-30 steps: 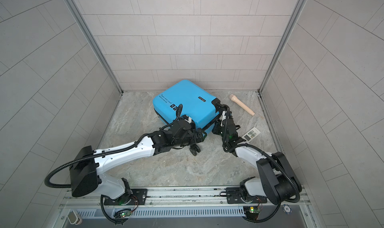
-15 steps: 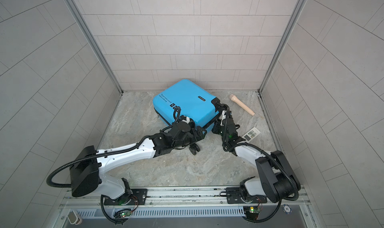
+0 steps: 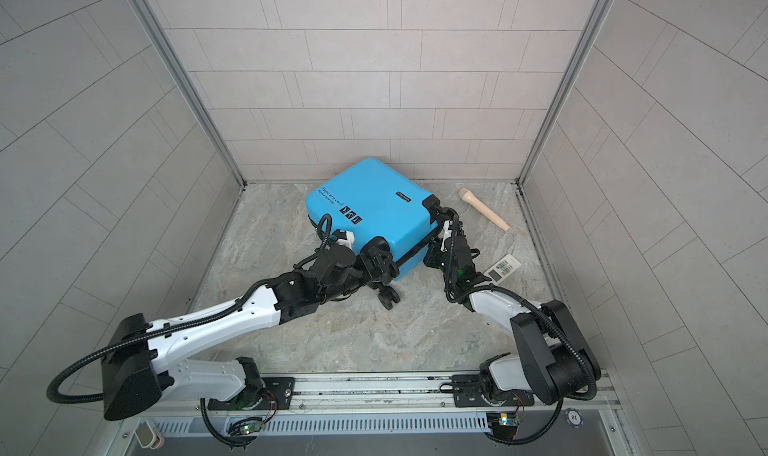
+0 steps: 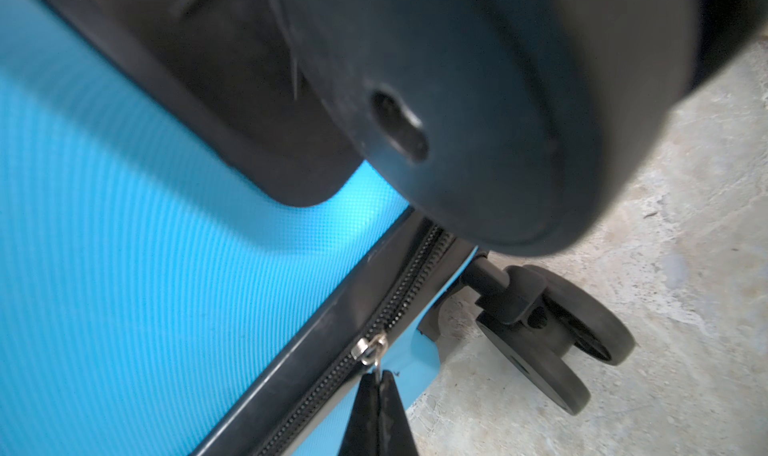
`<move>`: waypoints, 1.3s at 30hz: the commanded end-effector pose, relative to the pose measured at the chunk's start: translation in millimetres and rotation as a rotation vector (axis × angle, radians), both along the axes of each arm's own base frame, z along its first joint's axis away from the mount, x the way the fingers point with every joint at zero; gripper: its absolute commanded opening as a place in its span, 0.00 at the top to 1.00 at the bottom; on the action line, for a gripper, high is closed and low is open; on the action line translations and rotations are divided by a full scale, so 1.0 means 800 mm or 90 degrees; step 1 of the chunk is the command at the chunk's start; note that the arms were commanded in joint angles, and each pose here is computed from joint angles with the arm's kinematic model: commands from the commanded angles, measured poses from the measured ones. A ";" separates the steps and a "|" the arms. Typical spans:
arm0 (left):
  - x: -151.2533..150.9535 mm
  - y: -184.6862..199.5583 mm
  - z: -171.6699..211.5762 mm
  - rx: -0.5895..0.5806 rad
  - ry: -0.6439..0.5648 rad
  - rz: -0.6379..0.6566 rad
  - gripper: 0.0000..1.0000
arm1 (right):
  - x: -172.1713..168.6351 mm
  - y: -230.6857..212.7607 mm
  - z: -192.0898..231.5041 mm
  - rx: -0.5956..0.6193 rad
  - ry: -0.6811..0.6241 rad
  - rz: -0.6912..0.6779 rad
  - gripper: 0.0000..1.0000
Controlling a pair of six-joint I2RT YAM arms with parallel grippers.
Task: Pack the luggage
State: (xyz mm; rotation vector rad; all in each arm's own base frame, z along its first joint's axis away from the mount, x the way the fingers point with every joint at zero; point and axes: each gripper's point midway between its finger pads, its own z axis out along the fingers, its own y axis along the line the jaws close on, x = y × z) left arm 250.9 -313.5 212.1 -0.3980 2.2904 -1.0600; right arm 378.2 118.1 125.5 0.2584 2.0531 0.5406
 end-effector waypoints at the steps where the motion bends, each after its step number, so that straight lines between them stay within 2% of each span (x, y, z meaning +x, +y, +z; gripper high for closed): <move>1: -0.015 0.015 -0.009 0.023 0.029 -0.003 0.01 | -0.008 0.000 -0.025 -0.012 0.046 0.007 1.00; 13: -0.024 -0.045 0.035 -0.048 0.048 -0.079 0.00 | -0.009 0.000 -0.026 -0.007 0.045 0.005 1.00; 31: 0.028 -0.074 0.025 -0.087 0.032 -0.014 0.00 | -0.008 0.001 -0.023 0.003 0.039 0.005 1.00; 39: 0.047 -0.052 0.025 -0.096 0.014 0.052 0.08 | -0.008 0.001 -0.025 0.003 0.039 0.004 1.00</move>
